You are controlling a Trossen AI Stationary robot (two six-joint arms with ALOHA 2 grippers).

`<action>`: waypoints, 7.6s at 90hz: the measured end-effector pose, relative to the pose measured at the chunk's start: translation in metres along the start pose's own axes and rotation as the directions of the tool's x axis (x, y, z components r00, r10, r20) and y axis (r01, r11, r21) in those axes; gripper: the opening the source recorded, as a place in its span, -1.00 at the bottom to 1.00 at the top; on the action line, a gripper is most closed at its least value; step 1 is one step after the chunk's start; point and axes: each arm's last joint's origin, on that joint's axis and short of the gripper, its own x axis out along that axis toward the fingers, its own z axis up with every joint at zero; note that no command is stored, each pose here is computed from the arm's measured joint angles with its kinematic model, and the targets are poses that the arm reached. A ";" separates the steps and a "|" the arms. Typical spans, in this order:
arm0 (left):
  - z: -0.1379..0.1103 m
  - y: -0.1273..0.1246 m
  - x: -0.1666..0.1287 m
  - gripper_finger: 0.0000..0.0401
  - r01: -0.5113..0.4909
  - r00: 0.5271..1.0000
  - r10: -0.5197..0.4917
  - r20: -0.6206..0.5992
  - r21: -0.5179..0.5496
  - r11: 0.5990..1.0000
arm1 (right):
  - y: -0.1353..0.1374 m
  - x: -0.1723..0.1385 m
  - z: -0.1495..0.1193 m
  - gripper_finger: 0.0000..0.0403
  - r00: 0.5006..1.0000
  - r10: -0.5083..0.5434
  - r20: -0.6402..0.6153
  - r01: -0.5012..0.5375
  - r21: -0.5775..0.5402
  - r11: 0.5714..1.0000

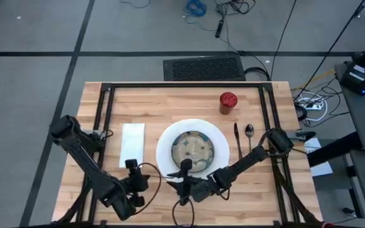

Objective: Set table place
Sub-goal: Put the black fork on the white napkin

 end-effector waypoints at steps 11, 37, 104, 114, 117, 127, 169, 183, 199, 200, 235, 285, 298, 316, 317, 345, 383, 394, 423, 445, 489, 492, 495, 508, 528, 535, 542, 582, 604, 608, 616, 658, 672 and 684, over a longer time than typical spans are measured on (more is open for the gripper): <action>0.000 0.000 -0.001 -1.00 0.002 1.000 -0.002 0.001 -0.001 1.000 | 0.000 0.000 0.002 -0.67 1.000 -0.005 0.012 0.005 0.011 1.000; 0.000 0.000 -0.001 -1.00 0.003 1.000 -0.003 0.003 -0.002 1.000 | 0.000 0.000 0.001 -0.98 1.000 -0.003 0.010 0.003 0.023 1.000; 0.001 0.000 -0.001 -1.00 0.002 1.000 -0.002 0.010 0.004 1.000 | -0.005 0.004 -0.002 -1.00 1.000 0.001 -0.011 0.000 0.068 0.998; 0.001 0.000 -0.001 -1.00 0.003 1.000 -0.003 0.011 0.003 1.000 | -0.006 0.005 -0.002 -1.00 1.000 0.018 -0.012 -0.017 0.085 0.996; 0.001 0.000 -0.001 -1.00 0.003 1.000 -0.003 0.010 0.003 1.000 | -0.006 0.005 -0.003 -1.00 1.000 0.022 -0.012 -0.021 0.090 0.996; 0.002 -0.002 -0.001 -1.00 0.020 1.000 -0.020 0.013 -0.016 1.000 | -0.005 0.005 -0.003 -1.00 0.999 0.044 -0.017 -0.042 0.119 0.992; -0.009 -0.031 0.020 -1.00 0.161 0.986 -0.162 -0.024 -0.049 0.986 | 0.039 0.012 -0.042 -1.00 0.972 0.226 -0.068 -0.189 0.348 0.918; -0.012 -0.037 0.025 -1.00 0.178 0.983 -0.180 -0.042 -0.042 0.983 | 0.050 0.006 -0.047 -1.00 0.964 0.252 -0.089 -0.198 0.396 0.897; -0.013 -0.054 0.035 -1.00 0.245 0.969 -0.245 -0.034 0.007 0.969 | 0.051 0.005 -0.052 -1.00 0.957 0.253 -0.139 -0.176 0.412 0.894; -0.014 -0.055 0.036 -1.00 0.252 0.967 -0.251 -0.036 0.010 0.968 | 0.051 0.005 -0.052 -1.00 0.957 0.253 -0.139 -0.176 0.412 0.894; -0.018 -0.067 0.050 -0.97 0.271 0.960 -0.268 -0.079 0.027 0.962 | 0.051 0.005 -0.057 -1.00 0.950 0.253 -0.185 -0.156 0.421 0.893; -0.010 -0.047 0.072 -0.32 0.299 0.926 -0.295 -0.236 -0.018 0.954 | 0.052 0.004 -0.057 -1.00 0.949 0.253 -0.189 -0.154 0.421 0.894; -0.017 -0.043 0.078 -0.32 0.292 0.922 -0.286 -0.262 -0.015 0.956 | 0.052 0.003 -0.057 -1.00 0.949 0.254 -0.189 -0.155 0.420 0.894; -0.026 -0.041 0.083 -0.51 0.279 0.923 -0.269 -0.276 -0.003 0.960 | 0.052 0.003 -0.057 -1.00 0.948 0.254 -0.189 -0.157 0.417 0.895; -0.027 -0.041 0.083 -0.53 0.279 0.923 -0.269 -0.276 -0.003 0.960 | 0.052 0.003 -0.057 -1.00 0.948 0.254 -0.189 -0.157 0.417 0.895; -0.032 -0.039 0.083 -0.97 0.230 0.950 -0.203 -0.236 0.093 0.969 | 0.051 0.003 -0.055 -0.89 0.947 0.265 -0.184 -0.159 0.449 0.879; -0.033 -0.035 0.082 -1.00 0.049 0.997 -0.013 -0.082 0.458 0.887 | 0.028 0.006 -0.033 -0.18 0.947 0.303 -0.110 -0.181 0.594 0.784; -0.034 -0.032 0.081 -1.00 0.008 0.997 0.034 -0.066 0.557 0.830 | 0.027 0.006 -0.028 -0.12 0.937 0.344 -0.065 -0.237 0.604 0.761; -0.033 -0.028 0.079 -0.99 -0.177 0.978 0.188 0.090 0.835 0.521 | 0.008 -0.011 0.003 -0.14 0.921 0.389 0.009 -0.313 0.611 0.727; -0.039 -0.035 0.083 -0.99 -0.316 0.914 0.312 0.259 0.937 0.147 | -0.035 -0.046 0.037 -0.14 0.927 0.373 -0.039 -0.275 0.607 0.745; -0.042 -0.043 0.082 -1.00 -0.461 0.675 0.473 0.566 0.824 -0.329 | -0.084 -0.016 0.019 -0.14 0.889 0.438 -0.131 -0.153 0.817 0.556; -0.041 -0.044 0.081 -1.00 -0.462 0.675 0.471 0.567 0.823 -0.330 | -0.087 -0.013 0.020 -0.14 0.888 0.448 -0.106 -0.167 0.834 0.527; -0.041 -0.044 0.081 -1.00 -0.457 0.675 0.471 0.568 0.823 -0.337 | -0.091 -0.010 0.020 -0.14 0.885 0.459 -0.084 -0.178 0.848 0.499; -0.039 -0.048 0.081 -1.00 -0.453 0.675 0.469 0.569 0.822 -0.346 | -0.106 -0.001 0.021 -0.14 0.868 0.496 -0.015 -0.229 0.875 0.427; -0.033 -0.051 0.083 -1.00 -0.494 0.674 0.476 0.564 0.824 -0.278 | -0.115 0.009 0.014 -0.18 0.860 0.510 -0.019 -0.227 0.881 0.415; -0.030 -0.052 0.084 -1.00 -0.508 0.673 0.483 0.560 0.825 -0.248 | -0.114 0.017 0.007 -0.21 0.857 0.515 -0.029 -0.215 0.888 0.407; -0.028 -0.052 0.086 -1.00 -0.515 0.673 0.488 0.556 0.826 -0.231 | -0.111 0.024 -0.002 -0.24 0.844 0.534 -0.047 -0.195 0.901 0.388; -0.016 -0.057 0.080 -1.00 -0.534 0.673 0.488 0.555 0.822 -0.199 | -0.119 0.036 0.000 -0.36 0.805 0.583 0.105 -0.303 0.918 0.254; -0.014 -0.056 0.081 -1.00 -0.532 0.674 0.493 0.550 0.824 -0.192 | -0.119 0.036 0.001 -0.70 0.799 0.591 0.112 -0.313 0.916 0.251; -0.013 -0.055 0.082 -1.00 -0.533 0.673 0.495 0.549 0.824 -0.189 | -0.119 0.036 0.000 -0.79 0.798 0.593 0.104 -0.310 0.916 0.256; -0.013 -0.055 0.081 -1.00 -0.533 0.671 0.497 0.550 0.824 -0.193 | -0.118 0.036 0.000 -0.94 0.796 0.596 0.102 -0.308 0.916 0.256; -0.011 -0.058 0.081 -0.99 -0.581 0.689 0.482 0.541 0.810 -0.079 | -0.118 0.036 -0.001 -0.99 0.798 0.594 0.099 -0.308 0.915 0.262; -0.004 -0.062 0.079 -0.85 -0.608 0.721 0.452 0.526 0.792 0.048 | -0.116 0.035 -0.001 -1.00 0.790 0.605 0.096 -0.313 0.913 0.264; 0.000 -0.064 0.077 -0.69 -0.619 0.730 0.442 0.522 0.779 0.102 | -0.113 0.034 0.000 -0.99 0.790 0.605 0.098 -0.318 0.909 0.269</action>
